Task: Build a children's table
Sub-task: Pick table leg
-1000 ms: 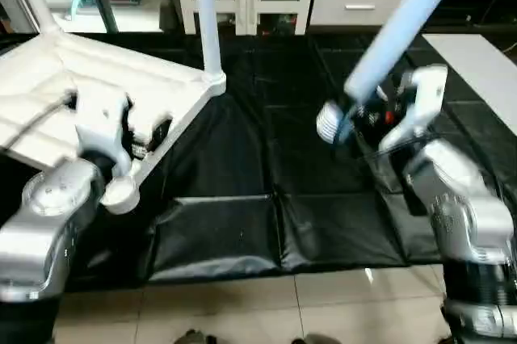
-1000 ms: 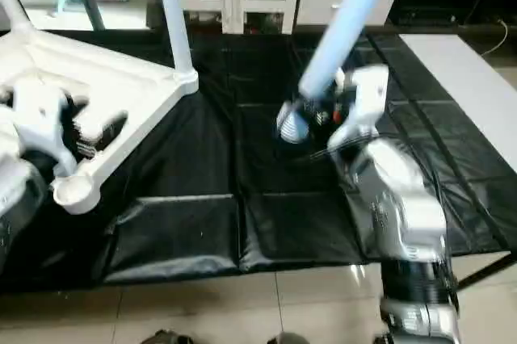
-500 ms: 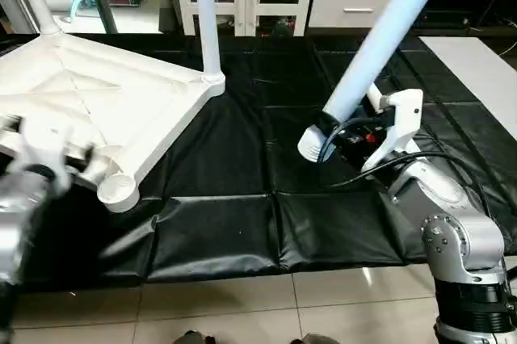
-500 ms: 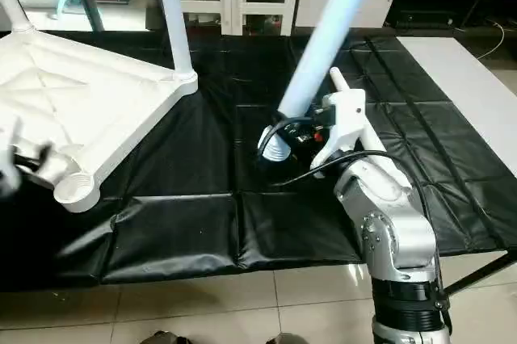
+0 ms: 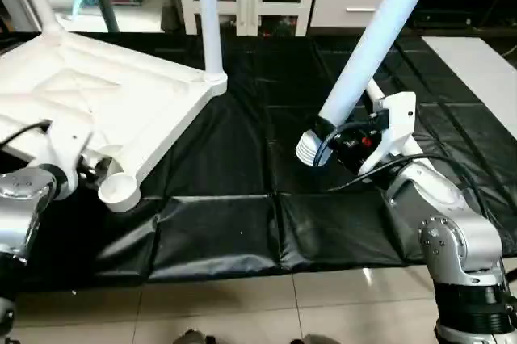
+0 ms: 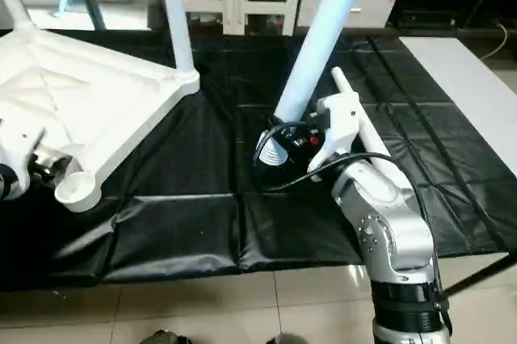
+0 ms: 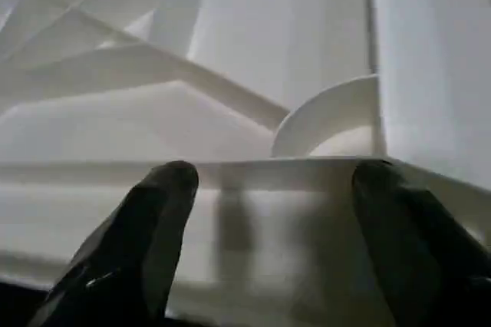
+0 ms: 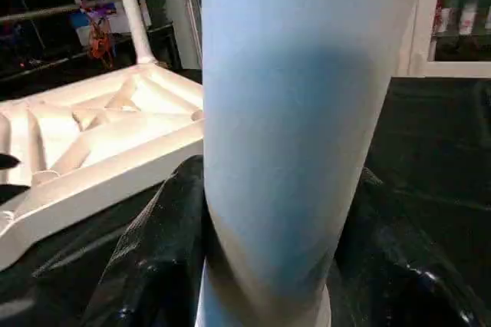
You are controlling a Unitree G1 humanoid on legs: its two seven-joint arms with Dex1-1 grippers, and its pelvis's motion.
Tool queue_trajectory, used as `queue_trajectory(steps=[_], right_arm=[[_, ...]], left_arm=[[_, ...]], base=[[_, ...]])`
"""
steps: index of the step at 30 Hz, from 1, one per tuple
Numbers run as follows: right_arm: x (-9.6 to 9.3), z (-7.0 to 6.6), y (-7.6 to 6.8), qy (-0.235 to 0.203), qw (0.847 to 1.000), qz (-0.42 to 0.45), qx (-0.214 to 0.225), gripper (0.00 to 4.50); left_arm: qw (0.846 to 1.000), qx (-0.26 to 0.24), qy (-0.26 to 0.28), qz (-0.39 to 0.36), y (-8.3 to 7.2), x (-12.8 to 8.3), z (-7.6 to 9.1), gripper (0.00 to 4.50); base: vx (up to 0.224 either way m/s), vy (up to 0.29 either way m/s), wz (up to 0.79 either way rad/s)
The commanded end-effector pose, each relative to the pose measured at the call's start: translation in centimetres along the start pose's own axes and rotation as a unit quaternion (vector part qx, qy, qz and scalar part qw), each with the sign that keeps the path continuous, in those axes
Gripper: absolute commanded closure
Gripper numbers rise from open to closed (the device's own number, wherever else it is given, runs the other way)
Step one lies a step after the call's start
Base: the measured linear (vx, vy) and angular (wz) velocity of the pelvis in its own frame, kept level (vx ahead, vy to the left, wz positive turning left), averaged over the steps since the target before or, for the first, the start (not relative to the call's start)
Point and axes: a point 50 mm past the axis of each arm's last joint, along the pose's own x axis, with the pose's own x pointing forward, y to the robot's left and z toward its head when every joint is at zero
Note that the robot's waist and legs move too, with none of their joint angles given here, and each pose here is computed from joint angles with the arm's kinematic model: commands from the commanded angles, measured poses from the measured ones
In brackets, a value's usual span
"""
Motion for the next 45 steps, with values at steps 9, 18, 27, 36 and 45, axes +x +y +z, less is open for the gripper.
queue_trajectory(steps=[9, 18, 27, 36, 45], right_arm=[[-0.2, 1.2, -0.3, -0.011, 1.0, 0.0, -0.025, 2.62], [-0.2, 0.9, -0.6, 0.001, 0.999, -0.001, -0.033, 2.62], [-0.4, 0.1, -0.8, 0.024, 0.999, 0.0, -0.044, 2.62], [-0.3, 0.1, -0.9, 0.025, 0.999, 0.002, -0.048, 2.62], [-1.3, 0.1, -0.1, 0.006, 0.994, 0.104, -0.01, 2.62]], left_arm=[[0.984, 0.039, 0.04, -0.171, -5.1, 0.9, -0.2, 0.88], [0.969, 0.021, -0.025, -0.244, -9.2, 0.8, 3.1, 0.88], [0.93, 0.046, -0.062, -0.36, -16.4, -1.1, 5.1, 0.88], [0.932, 0.049, -0.12, -0.34, -16.9, -1.4, 7.1, 0.88], [0.89, 0.073, -0.164, -0.419, -12.9, -5.0, 7.4, 0.54]], base=[[0.0, 0.0, 0.0], [0.0, 0.0, 0.0], [0.0, 0.0, 0.0], [0.0, 0.0, 0.0], [0.0, 0.0, 0.0]])
